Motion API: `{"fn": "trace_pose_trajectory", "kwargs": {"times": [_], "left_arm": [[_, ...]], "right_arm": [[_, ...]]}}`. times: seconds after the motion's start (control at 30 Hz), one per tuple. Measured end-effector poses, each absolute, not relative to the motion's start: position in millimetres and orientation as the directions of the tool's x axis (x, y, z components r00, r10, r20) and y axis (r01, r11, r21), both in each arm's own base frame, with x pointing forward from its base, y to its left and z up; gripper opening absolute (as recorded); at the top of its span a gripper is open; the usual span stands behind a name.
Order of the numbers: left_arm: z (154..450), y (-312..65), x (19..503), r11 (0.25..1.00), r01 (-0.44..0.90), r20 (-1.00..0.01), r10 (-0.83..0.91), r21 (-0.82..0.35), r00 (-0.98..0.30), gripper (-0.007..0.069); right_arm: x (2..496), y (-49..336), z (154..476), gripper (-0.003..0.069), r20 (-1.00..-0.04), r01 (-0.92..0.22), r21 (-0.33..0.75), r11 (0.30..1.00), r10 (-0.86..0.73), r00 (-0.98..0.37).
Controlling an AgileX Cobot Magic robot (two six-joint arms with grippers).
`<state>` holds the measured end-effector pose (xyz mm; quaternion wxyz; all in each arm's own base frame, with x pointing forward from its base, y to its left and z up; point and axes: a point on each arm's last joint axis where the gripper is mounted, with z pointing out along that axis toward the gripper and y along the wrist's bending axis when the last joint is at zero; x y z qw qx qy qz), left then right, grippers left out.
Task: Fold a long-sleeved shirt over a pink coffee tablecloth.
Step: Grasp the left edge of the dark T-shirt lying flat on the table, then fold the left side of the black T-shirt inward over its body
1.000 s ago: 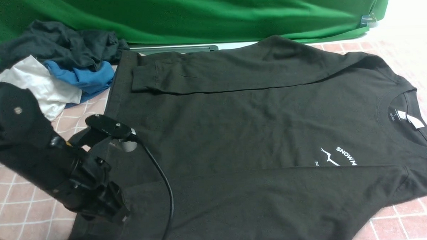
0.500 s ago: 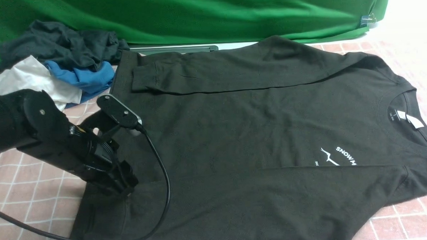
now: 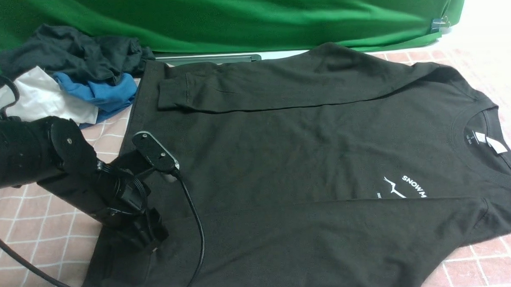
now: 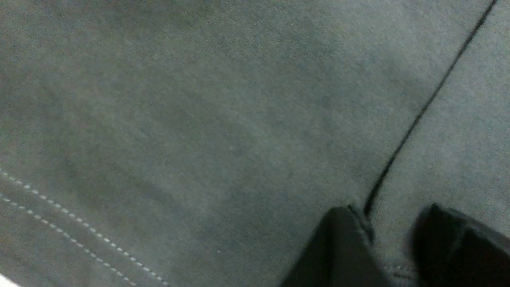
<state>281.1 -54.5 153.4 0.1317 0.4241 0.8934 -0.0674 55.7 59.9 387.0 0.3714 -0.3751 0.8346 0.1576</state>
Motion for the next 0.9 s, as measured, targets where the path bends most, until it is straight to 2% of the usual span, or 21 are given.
{"fn": "trace_pose_trajectory", "kwargs": {"times": [0.13, 0.27, 0.47, 0.73, 0.9], "left_arm": [[153.6, -55.0, 279.8, 0.628, 0.778, -0.286, 0.741, -0.026, -0.608, 0.0104], [155.3, -55.4, 278.8, 0.628, 0.778, -0.287, 0.739, -0.031, -0.609, 0.0038], [172.2, -59.3, 279.3, 0.616, 0.788, -0.321, 0.746, -0.001, -0.584, 0.0036], [224.3, -65.2, 301.0, 0.654, 0.754, -0.395, 0.711, 0.065, -0.582, 0.0036], [243.2, -65.6, 314.0, 0.646, 0.752, -0.429, 0.720, 0.129, -0.545, 0.0036]], "right_arm": [[56.0, 60.0, 387.4, 0.0240, -0.742, -0.743, -0.016, 0.669, -0.506, -0.440], [56.0, 60.1, 387.4, 0.0240, -0.743, -0.743, -0.016, 0.669, -0.506, -0.439], [58.6, 62.1, 390.9, 0.0240, -0.775, -0.729, -0.002, 0.684, -0.462, -0.431], [74.3, 56.3, 395.6, 0.0240, -0.817, -0.576, -0.010, 0.817, -0.339, -0.467], [82.1, 59.5, 393.4, 0.0240, -0.804, -0.544, -0.028, 0.838, -0.342, -0.486]]}}
